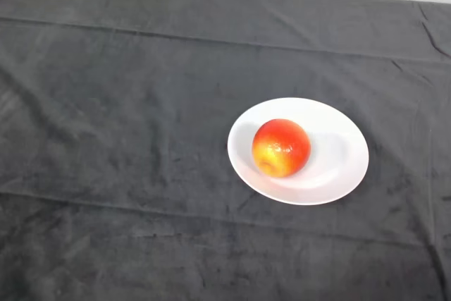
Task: Move the apple to the plate
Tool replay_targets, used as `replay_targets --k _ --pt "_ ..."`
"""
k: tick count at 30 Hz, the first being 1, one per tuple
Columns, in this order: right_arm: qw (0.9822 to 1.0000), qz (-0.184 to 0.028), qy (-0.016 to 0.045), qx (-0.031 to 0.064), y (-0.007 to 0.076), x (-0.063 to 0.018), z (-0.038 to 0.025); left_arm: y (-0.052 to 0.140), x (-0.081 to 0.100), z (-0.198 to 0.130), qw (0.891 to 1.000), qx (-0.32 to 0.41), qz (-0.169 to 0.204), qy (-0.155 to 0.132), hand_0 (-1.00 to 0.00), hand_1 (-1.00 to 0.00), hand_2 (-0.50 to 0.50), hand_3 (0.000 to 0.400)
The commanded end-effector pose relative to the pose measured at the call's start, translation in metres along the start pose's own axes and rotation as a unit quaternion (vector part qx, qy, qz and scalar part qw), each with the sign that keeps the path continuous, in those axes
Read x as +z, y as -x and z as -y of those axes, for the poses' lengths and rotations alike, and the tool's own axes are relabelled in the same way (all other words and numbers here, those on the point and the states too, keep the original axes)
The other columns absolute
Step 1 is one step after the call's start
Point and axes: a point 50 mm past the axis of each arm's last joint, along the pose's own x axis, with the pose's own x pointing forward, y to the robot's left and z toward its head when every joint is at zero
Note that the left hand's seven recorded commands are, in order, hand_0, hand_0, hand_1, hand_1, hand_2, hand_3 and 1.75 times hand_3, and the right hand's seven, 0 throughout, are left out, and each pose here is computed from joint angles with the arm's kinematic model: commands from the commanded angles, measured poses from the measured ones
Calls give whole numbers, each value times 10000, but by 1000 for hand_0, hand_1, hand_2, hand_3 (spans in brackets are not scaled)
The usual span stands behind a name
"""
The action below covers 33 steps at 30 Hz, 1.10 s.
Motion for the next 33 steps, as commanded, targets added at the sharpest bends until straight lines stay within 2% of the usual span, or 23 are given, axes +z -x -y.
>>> replay_targets --k 1,33 --pt "9996 160 -173 181 -50 44 -109 -23 -2 1 9998 174 63 63 0 0 0 0" --pt "9996 160 -171 181 -50 43 -109 -26 -3 9 9999 137 34 94 0 0 0 0"
